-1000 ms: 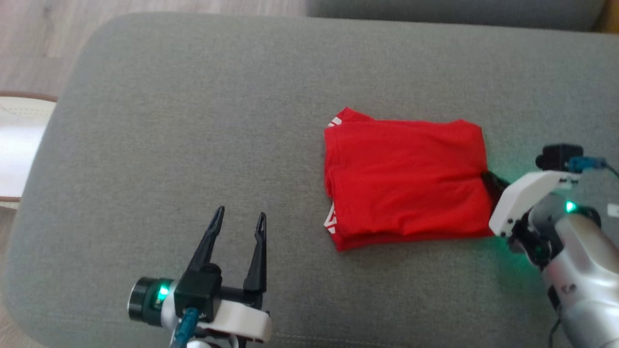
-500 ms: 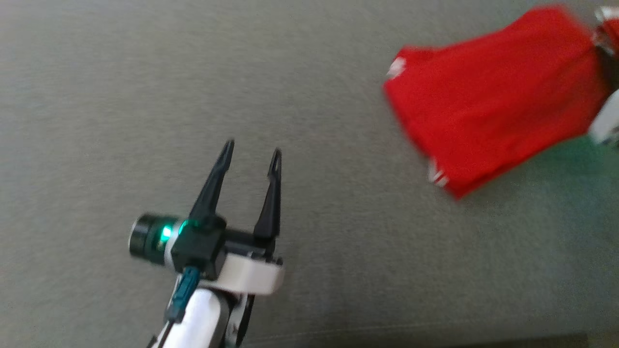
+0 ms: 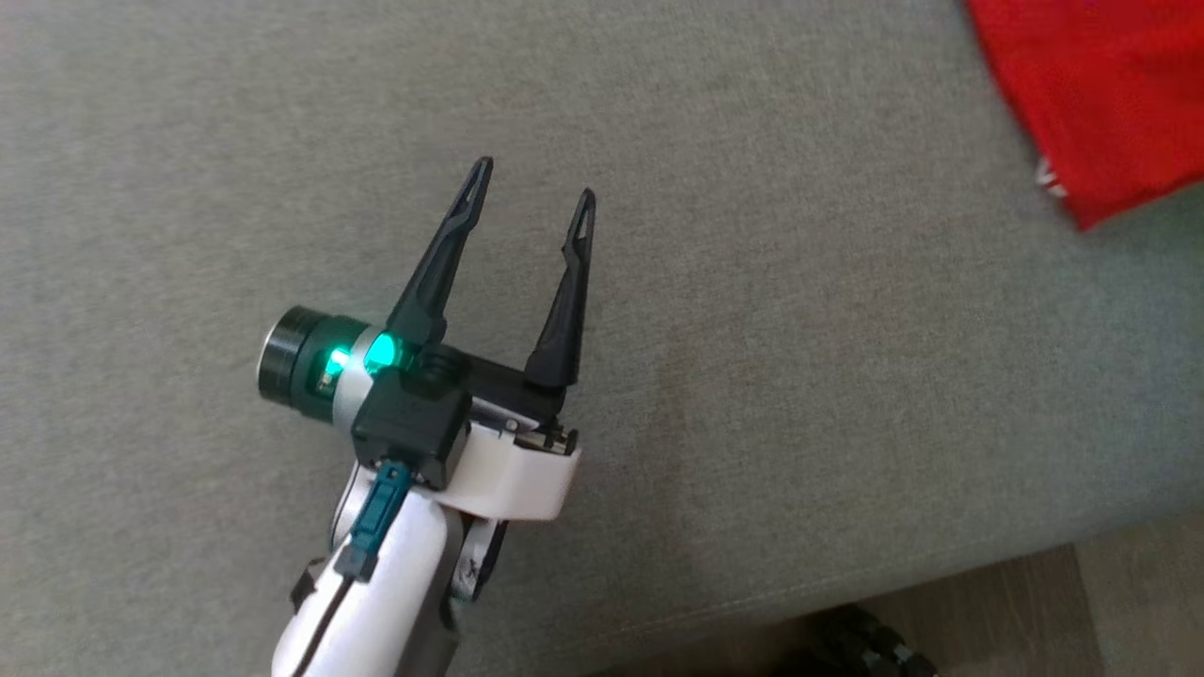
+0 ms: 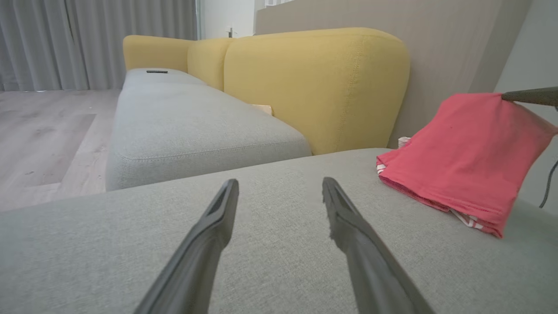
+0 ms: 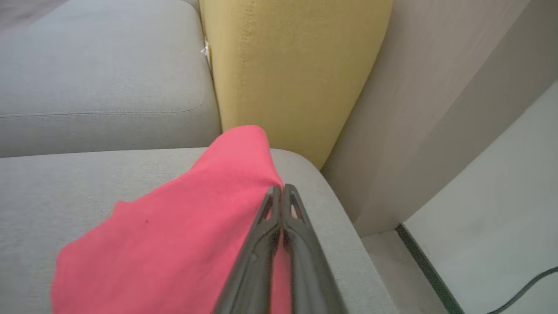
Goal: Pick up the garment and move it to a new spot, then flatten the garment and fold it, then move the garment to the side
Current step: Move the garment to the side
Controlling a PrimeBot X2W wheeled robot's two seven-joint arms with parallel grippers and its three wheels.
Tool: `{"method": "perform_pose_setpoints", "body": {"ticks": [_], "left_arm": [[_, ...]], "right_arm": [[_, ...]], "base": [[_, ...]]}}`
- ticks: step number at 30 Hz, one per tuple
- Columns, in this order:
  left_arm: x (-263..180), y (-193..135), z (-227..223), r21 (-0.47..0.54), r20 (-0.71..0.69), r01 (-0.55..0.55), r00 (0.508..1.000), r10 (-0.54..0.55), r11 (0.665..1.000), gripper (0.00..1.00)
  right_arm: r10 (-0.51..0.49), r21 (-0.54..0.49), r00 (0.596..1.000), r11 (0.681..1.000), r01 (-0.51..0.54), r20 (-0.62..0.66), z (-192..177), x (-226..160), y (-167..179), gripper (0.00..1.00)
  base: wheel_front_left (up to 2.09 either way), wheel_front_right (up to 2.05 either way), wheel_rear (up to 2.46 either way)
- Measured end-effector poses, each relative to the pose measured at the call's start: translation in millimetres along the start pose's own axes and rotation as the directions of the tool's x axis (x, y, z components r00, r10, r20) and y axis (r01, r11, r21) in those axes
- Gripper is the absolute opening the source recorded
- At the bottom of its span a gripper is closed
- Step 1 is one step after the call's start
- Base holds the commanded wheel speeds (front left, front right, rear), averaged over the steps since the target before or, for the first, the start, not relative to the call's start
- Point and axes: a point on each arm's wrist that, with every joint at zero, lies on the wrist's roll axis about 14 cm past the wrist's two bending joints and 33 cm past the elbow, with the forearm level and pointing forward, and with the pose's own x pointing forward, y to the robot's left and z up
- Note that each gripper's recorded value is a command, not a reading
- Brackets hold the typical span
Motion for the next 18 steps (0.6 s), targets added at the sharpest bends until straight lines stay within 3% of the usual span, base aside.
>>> {"method": "perform_pose_setpoints", "body": {"ticks": [2,5,8,18], "left_arm": [[2.6,-1.5,-7.6,-0.012,-0.011,0.01,1.0,-0.01,1.0,1.0],[5.2,-1.6,-14.2,-0.017,-0.022,0.02,1.0,-0.02,1.0,1.0],[4.1,0.5,-9.9,-0.006,-0.018,0.013,1.0,-0.013,1.0,1.0],[-32.0,29.3,18.1,0.035,-0.026,-0.137,0.99,0.137,0.99,1.0]], "right_arm": [[-0.039,-0.025,0.999,0.999,0.039,0.001,1.1,2.2,-11.1,1.0],[-0.088,-0.044,0.996,0.995,0.088,0.007,1.4,4.1,-21.9,1.0],[-0.085,-0.044,0.996,0.995,0.086,0.027,3.3,3.9,-11.7,1.0],[0.113,0.088,0.993,0.989,-0.116,0.036,-39.4,-33.8,84.7,1.0]], "base": [[0.0,0.0,0.0],[0.0,0.0,0.0],[0.0,0.0,0.0],[0.0,0.0,0.0]]}}
